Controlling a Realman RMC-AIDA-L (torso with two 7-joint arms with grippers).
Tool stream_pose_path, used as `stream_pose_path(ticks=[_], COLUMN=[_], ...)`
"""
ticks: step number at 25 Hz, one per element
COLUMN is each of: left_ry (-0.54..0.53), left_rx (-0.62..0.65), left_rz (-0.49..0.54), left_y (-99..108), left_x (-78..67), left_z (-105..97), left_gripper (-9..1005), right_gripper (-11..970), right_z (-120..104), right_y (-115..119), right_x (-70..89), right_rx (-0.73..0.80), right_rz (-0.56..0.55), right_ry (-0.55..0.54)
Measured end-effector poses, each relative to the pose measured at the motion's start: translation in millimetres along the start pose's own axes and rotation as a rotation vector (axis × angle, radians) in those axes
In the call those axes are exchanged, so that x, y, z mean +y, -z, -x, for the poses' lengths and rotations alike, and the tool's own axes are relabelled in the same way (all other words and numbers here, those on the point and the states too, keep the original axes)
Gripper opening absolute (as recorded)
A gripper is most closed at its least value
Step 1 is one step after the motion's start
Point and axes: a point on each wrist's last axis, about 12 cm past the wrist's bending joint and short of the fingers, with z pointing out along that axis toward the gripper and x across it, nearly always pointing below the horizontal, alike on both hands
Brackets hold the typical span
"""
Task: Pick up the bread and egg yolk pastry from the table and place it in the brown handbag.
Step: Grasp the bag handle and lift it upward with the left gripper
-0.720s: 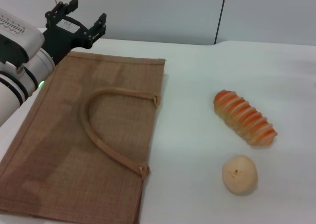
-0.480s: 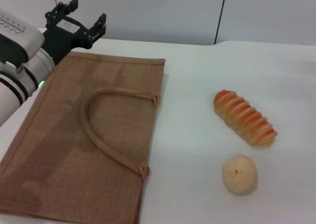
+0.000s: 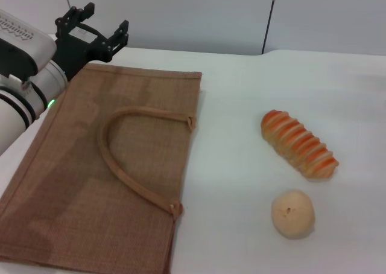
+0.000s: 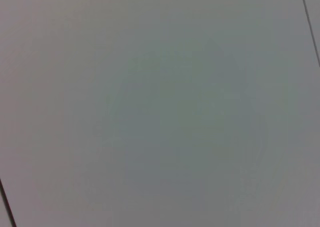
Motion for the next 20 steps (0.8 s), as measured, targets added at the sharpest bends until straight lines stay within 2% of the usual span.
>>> stream_pose_path(ticks=[5,7,10,15,20], left_ry=[0.053,0.083,0.072,0.034,0.118], left_rx=[0.035,0.076,0.130,0.231,0.255], left_rz=[-0.001,-0.011,-0.022,0.019,0.066], left_y=[-5.6,-11.0,-17.8,-18.6,-12.7], left_x=[-2.2,-6.6,-16.1,-28.3,-25.6], left_z=[0.8,3.2,12.3,45.7,89.7], left_gripper=[742,741,739,736,733], right_gripper=[882,882,882,882,882], right_z=[-0.5,-1.9,-4.8,-5.0,-2.8], right_y=[-0.3,-0.3,-0.3,-0.4,-2.3], right_x=[0.7,0.8,-0.6,-2.8,-1.6], right_rx=[0.006,0.018,0.045,0.049,0.043], right_rz=[0.004,0.005,0.002,-0.001,-0.003], right_ry=[0.004,0.007,0.013,0.019,0.010])
